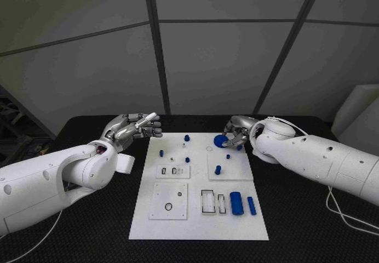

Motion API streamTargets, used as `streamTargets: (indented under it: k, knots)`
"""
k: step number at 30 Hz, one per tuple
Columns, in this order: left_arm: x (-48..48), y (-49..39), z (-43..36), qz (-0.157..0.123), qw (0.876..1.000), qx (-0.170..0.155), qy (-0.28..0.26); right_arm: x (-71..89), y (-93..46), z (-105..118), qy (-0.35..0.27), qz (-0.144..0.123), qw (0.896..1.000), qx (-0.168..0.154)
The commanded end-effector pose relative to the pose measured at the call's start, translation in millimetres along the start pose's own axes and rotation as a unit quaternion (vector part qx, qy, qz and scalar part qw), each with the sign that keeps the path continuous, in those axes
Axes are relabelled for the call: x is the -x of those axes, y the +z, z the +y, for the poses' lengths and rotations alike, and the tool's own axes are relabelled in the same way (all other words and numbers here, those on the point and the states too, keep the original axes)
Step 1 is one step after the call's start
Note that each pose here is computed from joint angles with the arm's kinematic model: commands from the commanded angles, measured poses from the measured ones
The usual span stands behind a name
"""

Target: Assemble the parts on the task board

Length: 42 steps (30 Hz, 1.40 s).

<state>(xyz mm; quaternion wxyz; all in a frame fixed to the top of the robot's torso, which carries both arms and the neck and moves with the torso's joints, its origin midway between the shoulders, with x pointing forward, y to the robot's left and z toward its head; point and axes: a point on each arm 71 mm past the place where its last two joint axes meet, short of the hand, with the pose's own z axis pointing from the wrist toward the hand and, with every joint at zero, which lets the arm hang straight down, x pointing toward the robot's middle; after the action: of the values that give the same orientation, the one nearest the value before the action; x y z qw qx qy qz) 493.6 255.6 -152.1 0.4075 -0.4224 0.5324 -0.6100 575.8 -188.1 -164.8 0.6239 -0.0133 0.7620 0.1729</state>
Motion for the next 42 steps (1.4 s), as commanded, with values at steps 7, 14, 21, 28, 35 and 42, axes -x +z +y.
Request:
streamTargets:
  k: [7,14,21,28,35,42]
  knots:
    - [-1.8,1.0,-1.7,0.006,1.000,-0.005,0.000,-2.5,1.1,1.5,-0.007,0.006,1.000,0.001]
    - [-0.5,1.1,-1.6,0.005,1.000,-0.005,0.001,-1.7,0.2,0.3,-0.006,-0.003,1.000,-0.003]
    - [-0.1,1.2,-1.4,0.004,1.000,-0.004,0.001,1.2,-1.9,0.1,-0.003,-0.023,1.000,-0.002]
    - [0.4,1.1,-1.3,0.004,1.000,-0.003,0.001,2.4,-3.9,0.2,-0.006,-0.031,0.999,-0.001]
    - [0.7,1.0,-1.1,0.004,1.000,-0.002,0.001,1.5,-4.4,-1.0,-0.010,-0.024,1.000,-0.003]
    - [0.6,1.2,-0.9,0.004,1.000,-0.001,0.001,0.9,-3.8,-0.3,-0.011,-0.021,1.000,-0.003]
